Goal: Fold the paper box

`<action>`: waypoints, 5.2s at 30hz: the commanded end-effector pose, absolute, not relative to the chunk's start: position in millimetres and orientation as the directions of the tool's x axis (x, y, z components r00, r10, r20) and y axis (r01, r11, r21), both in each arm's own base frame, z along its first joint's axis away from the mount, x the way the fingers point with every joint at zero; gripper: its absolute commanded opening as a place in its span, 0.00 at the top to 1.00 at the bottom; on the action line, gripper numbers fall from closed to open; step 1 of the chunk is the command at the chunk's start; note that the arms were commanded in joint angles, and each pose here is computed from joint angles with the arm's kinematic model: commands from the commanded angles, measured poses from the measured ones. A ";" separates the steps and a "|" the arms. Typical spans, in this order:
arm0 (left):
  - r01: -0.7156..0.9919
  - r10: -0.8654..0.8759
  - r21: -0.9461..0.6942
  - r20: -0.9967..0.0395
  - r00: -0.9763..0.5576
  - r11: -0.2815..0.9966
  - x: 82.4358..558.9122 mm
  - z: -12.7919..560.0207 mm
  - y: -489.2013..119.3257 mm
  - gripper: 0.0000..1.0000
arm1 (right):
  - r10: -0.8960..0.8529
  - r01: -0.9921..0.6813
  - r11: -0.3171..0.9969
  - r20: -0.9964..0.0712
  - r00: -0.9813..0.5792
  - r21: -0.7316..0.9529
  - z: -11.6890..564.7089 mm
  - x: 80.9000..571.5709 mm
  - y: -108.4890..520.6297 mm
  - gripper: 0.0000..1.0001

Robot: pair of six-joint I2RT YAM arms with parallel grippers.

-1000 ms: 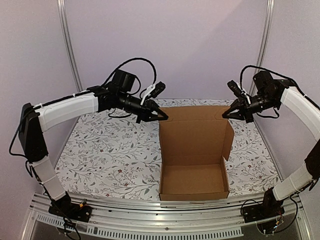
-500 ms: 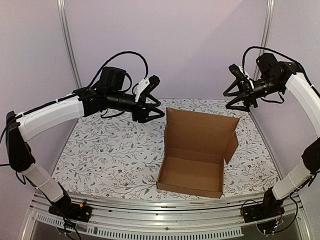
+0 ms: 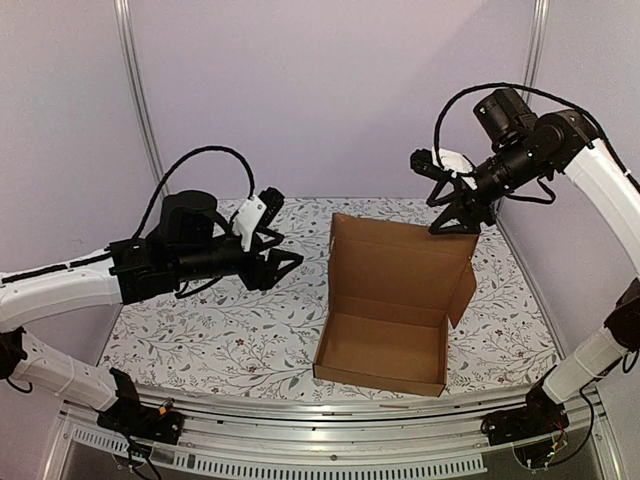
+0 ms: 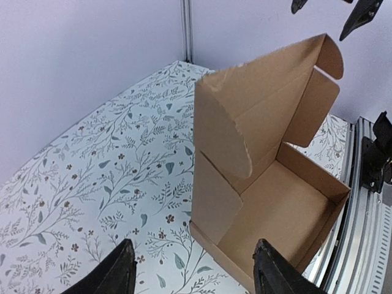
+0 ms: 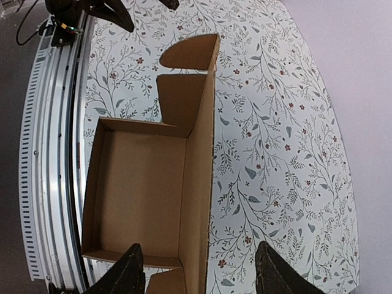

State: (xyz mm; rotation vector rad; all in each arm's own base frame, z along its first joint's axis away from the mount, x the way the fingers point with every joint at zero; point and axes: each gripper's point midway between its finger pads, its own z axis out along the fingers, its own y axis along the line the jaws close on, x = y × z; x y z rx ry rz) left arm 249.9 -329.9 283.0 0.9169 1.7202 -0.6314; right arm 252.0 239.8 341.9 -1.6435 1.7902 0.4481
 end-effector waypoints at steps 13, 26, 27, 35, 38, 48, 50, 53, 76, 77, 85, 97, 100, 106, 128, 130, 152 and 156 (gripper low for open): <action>0.708 0.203 -0.042 -0.944 -0.259 0.705 255.2 230.3 -327.0 0.37 | -0.932 -0.955 0.107 -0.361 -0.001 -0.275 288.0 256.6 232.2 0.94; 0.733 0.268 0.026 -0.939 -0.216 0.680 282.8 206.0 -372.1 0.37 | -0.929 -0.859 0.066 -0.344 0.132 -0.508 308.8 319.8 259.4 0.99; 0.724 0.269 0.031 -0.938 -0.216 0.689 285.2 204.5 -371.4 0.37 | -0.931 -0.852 0.073 -0.342 0.129 -0.518 307.5 325.6 261.5 0.98; 0.721 0.302 0.077 -0.935 -0.189 0.689 294.3 203.3 -379.5 0.36 | -0.902 -0.839 0.153 -0.420 0.097 -0.522 322.1 326.3 261.6 0.50; 0.716 0.277 0.055 -0.940 -0.197 0.695 295.4 204.6 -381.7 0.36 | -0.827 -0.840 0.242 -0.557 0.084 -0.486 358.4 306.8 242.1 0.37; 0.557 0.204 0.058 -0.958 -0.203 0.828 296.7 205.5 -389.1 0.44 | -0.616 -0.727 0.635 -0.739 -0.274 -0.260 315.4 315.1 126.4 0.35; 0.477 0.143 0.024 -0.966 -0.214 0.879 297.1 207.5 -385.6 0.45 | -0.562 -0.706 0.686 -0.746 -0.358 -0.178 282.8 317.6 124.2 0.34; 0.380 0.072 -0.003 -0.981 -0.182 0.925 290.8 209.6 -383.8 0.49 | -0.479 -0.666 0.740 -0.770 -0.422 -0.095 254.4 319.0 126.1 0.34; 0.323 0.078 0.048 -0.994 -0.079 0.945 278.9 211.4 -421.3 0.79 | -0.226 -0.666 0.664 -0.759 -0.611 0.339 223.2 318.9 174.8 0.58; 0.327 0.078 0.047 -0.994 -0.082 0.944 278.2 210.9 -422.3 0.79 | -0.214 -0.663 0.657 -0.754 -0.622 0.360 223.9 316.7 176.5 0.56; 0.333 0.059 0.016 -0.991 -0.119 0.943 273.9 198.2 -420.1 0.85 | -0.197 -0.648 0.636 -0.724 -0.661 0.418 219.3 293.9 177.0 0.58; 0.334 0.008 -0.034 -0.992 -0.124 0.942 265.7 201.9 -426.4 0.87 | -0.135 -0.593 0.558 -0.641 -0.756 0.581 209.1 284.4 191.2 0.62; 0.335 -0.001 -0.044 -0.992 -0.127 0.941 266.0 206.1 -427.5 0.87 | -0.094 -0.553 0.536 -0.606 -0.790 0.637 214.1 289.8 196.3 0.60; 0.340 -0.018 -0.059 -0.992 -0.125 0.938 267.0 219.3 -428.3 0.88 | -0.054 -0.500 0.501 -0.551 -0.832 0.706 224.1 297.4 203.2 0.58; 0.845 0.322 0.079 -0.940 -0.114 0.529 166.1 221.8 -411.1 0.46 | -0.369 -0.680 0.555 -0.590 -0.718 0.480 225.7 252.3 164.7 0.40; 0.889 0.399 0.098 -0.911 -0.100 0.447 149.4 224.0 -393.1 0.44 | -0.428 -0.720 0.547 -0.596 -0.679 0.428 232.0 248.7 151.6 0.38; 0.912 0.518 0.123 -0.849 -0.107 0.390 262.5 217.9 -351.4 0.50 | -0.598 -0.875 0.387 -0.643 -0.477 0.290 170.8 357.1 153.7 0.37; 0.791 0.437 0.166 -0.889 -0.138 0.588 289.3 220.1 -351.6 0.59 | -0.623 -0.884 0.337 -0.627 -0.468 0.324 156.8 343.3 173.7 0.38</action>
